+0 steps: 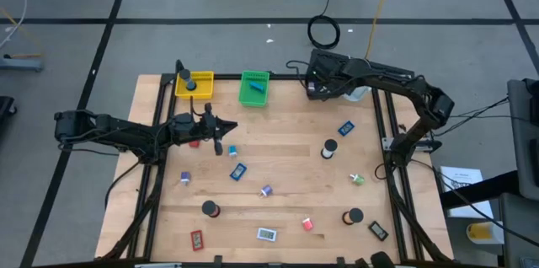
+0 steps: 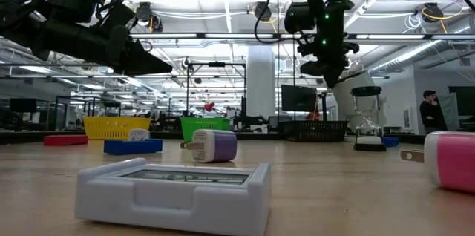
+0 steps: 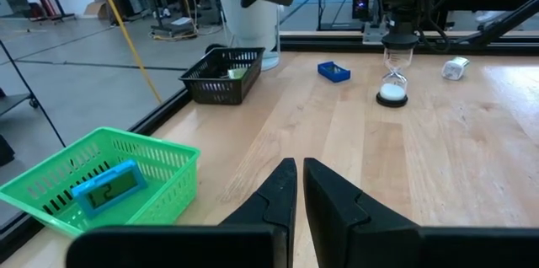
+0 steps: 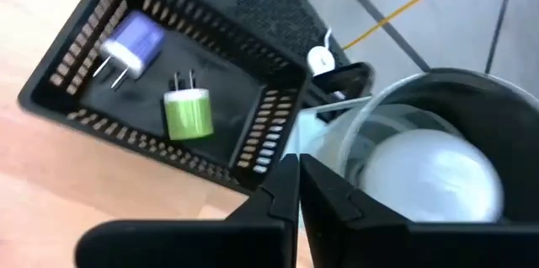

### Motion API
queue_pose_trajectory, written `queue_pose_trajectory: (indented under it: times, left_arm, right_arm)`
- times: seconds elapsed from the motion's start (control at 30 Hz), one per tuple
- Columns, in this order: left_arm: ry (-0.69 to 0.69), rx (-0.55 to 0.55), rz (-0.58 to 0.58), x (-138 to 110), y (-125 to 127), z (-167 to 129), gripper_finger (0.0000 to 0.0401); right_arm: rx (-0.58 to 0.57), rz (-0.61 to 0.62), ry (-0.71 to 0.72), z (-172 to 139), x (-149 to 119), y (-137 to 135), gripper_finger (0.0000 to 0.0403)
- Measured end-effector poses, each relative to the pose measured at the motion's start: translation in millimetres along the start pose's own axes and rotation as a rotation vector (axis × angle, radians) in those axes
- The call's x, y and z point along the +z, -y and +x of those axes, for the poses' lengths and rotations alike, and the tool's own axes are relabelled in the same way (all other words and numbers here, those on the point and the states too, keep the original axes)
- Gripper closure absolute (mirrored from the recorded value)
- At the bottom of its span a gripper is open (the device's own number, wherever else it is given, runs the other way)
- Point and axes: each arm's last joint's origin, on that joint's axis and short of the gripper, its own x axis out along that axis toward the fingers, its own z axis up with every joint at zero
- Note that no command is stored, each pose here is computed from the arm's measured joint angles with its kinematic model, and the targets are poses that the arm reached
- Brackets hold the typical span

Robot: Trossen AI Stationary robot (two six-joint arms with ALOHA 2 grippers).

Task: Pick & Place Office items
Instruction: Adjust the white lamp

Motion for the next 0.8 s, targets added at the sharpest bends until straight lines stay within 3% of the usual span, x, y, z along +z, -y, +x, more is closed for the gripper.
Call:
queue_pose_trajectory:
  times: [0.3,0.8]
  left_arm:
    - [0.000,0.000,0.000,0.0,0.0,0.0,0.0368]
    - [0.000,0.000,0.000,0.0,0.0,0.0,0.0368]
  right_arm:
    - [-0.043,0.072,-0.014,-5.8,-4.1,25.5,0.0393]
    - [-0.076,0.092,-0.033,3.1,-9.3,25.6,0.0393]
